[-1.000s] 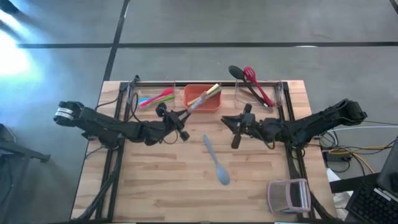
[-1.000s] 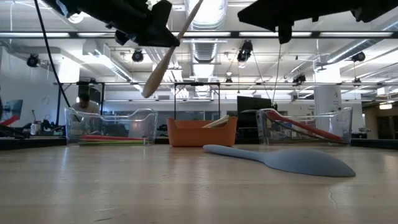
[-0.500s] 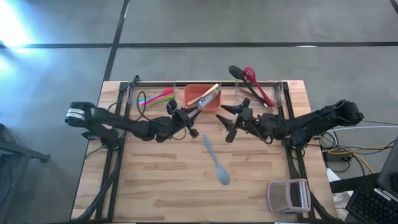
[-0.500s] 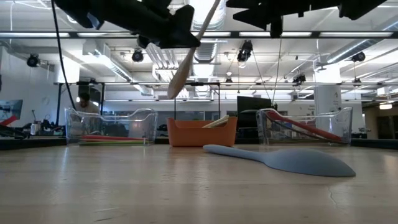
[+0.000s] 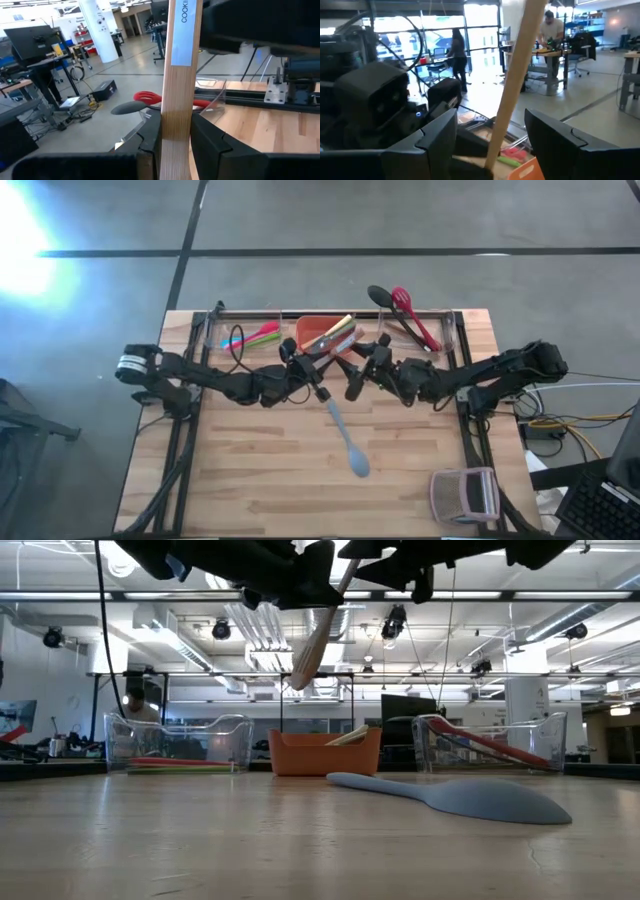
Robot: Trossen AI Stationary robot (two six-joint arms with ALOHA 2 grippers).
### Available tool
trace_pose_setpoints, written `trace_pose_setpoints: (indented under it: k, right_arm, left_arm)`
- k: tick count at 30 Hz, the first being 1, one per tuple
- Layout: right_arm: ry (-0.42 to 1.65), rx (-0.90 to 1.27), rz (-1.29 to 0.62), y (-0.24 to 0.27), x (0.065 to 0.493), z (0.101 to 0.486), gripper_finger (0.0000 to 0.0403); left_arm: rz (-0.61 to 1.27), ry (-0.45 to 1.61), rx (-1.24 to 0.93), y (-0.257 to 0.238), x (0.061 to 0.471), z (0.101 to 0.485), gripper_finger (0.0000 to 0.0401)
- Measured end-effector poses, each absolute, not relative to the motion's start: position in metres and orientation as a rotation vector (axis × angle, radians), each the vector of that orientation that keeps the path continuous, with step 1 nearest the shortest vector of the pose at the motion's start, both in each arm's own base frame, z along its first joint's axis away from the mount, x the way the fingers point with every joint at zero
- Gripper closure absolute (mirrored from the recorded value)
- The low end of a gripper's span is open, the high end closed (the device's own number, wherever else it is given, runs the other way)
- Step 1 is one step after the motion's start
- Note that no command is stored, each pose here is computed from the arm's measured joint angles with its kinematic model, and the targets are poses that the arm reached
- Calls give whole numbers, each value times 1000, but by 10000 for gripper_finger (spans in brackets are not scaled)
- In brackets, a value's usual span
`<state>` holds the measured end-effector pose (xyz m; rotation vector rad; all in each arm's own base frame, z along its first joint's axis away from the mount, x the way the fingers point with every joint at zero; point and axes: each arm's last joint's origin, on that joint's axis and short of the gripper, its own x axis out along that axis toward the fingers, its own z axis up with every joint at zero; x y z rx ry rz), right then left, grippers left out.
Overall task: Pick & Place Kitchen Items
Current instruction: Put the wooden serving spoon into the right transparent bin
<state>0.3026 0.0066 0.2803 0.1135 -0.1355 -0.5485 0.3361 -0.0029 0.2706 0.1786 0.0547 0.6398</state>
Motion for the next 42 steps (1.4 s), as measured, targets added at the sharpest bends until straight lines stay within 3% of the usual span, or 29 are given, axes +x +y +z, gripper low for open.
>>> trace_pose_setpoints:
  k: [9,12,17,18,20,24,35,42]
  right_arm:
    - [-161,128,-637,-6,311,289,208]
    - [-156,118,-637,-6,311,289,256]
    - [-137,87,-618,-5,311,288,373]
    - [-117,76,-620,-5,311,287,378]
    - [-87,64,-644,-6,311,285,385]
    - [-79,62,-655,-8,311,285,385]
    - [-13,17,-647,-7,298,294,385]
    - [53,-7,-655,-10,268,313,385]
  left_arm:
    - [635,49,178,-3,336,272,324]
    - [635,51,179,-3,336,272,324]
    - [625,58,191,-3,337,271,325]
    - [628,60,187,-3,336,271,333]
    - [625,44,173,-3,336,272,389]
    - [616,49,180,-4,336,272,400]
    - [571,111,172,-5,331,271,350]
    - [573,166,101,-5,328,266,259]
